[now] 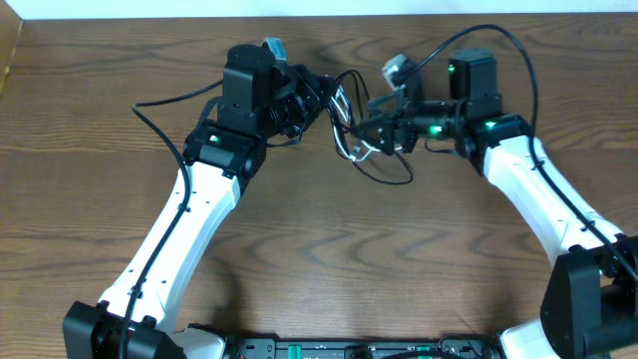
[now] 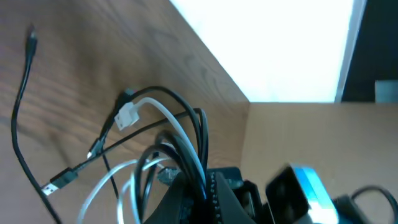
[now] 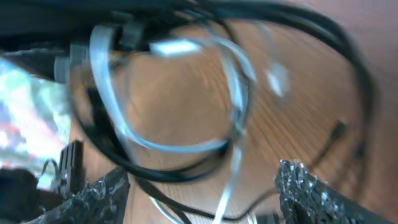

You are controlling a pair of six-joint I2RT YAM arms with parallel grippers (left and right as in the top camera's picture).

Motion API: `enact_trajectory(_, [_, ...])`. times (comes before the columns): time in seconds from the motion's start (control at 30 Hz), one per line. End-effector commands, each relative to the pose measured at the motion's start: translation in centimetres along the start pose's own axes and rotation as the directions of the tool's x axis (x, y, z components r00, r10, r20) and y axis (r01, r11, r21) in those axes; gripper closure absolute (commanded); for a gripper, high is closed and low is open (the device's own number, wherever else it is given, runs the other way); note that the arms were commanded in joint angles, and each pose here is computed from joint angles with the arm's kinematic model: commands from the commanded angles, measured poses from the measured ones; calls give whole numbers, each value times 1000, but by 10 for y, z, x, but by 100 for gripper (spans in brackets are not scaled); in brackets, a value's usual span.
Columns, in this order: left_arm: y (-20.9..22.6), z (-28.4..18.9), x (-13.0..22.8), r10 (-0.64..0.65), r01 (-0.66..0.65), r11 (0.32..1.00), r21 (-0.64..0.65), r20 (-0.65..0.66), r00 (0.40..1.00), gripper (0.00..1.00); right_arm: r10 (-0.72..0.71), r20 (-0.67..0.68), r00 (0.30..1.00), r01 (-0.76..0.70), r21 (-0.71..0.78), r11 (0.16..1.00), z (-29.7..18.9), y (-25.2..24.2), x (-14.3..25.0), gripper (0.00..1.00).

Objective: Untangle cables

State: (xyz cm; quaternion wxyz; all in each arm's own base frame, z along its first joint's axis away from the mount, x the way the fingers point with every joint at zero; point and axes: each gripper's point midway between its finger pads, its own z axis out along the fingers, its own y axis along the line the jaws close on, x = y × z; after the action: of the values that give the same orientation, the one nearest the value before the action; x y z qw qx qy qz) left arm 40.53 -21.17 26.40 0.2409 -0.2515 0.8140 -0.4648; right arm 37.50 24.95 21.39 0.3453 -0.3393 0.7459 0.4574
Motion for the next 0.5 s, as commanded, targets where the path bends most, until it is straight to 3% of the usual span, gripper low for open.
enact_trajectory(0.0, [-11, -4, -2, -78, 78, 997, 16, 11, 997, 92, -157, 46, 987, 161, -120, 980, -1, 30, -13, 29])
enact_trajectory(0.23, [-10, -4, -2, -79, 79, 997, 13, 9, 997, 93, -201, 54, 978, 207, -153, 966, 3, 39, -13, 32])
enact_trajectory(0.33, [-10, -4, -1, -106, 106, 994, 14, 6, 994, 92, -206, 49, 977, 211, -152, 966, 6, 41, -12, 37])
enact_trajectory(0.37, [-11, -4, -1, -105, 105, 994, 15, 5, 994, 92, -215, 45, 976, 219, -144, 965, 8, 41, -12, 42])
enact_trajectory(0.47, [-10, -4, -1, -123, 122, 992, 15, 4, 992, 92, -230, 22, 973, 231, -91, 969, 16, 36, -10, 74])
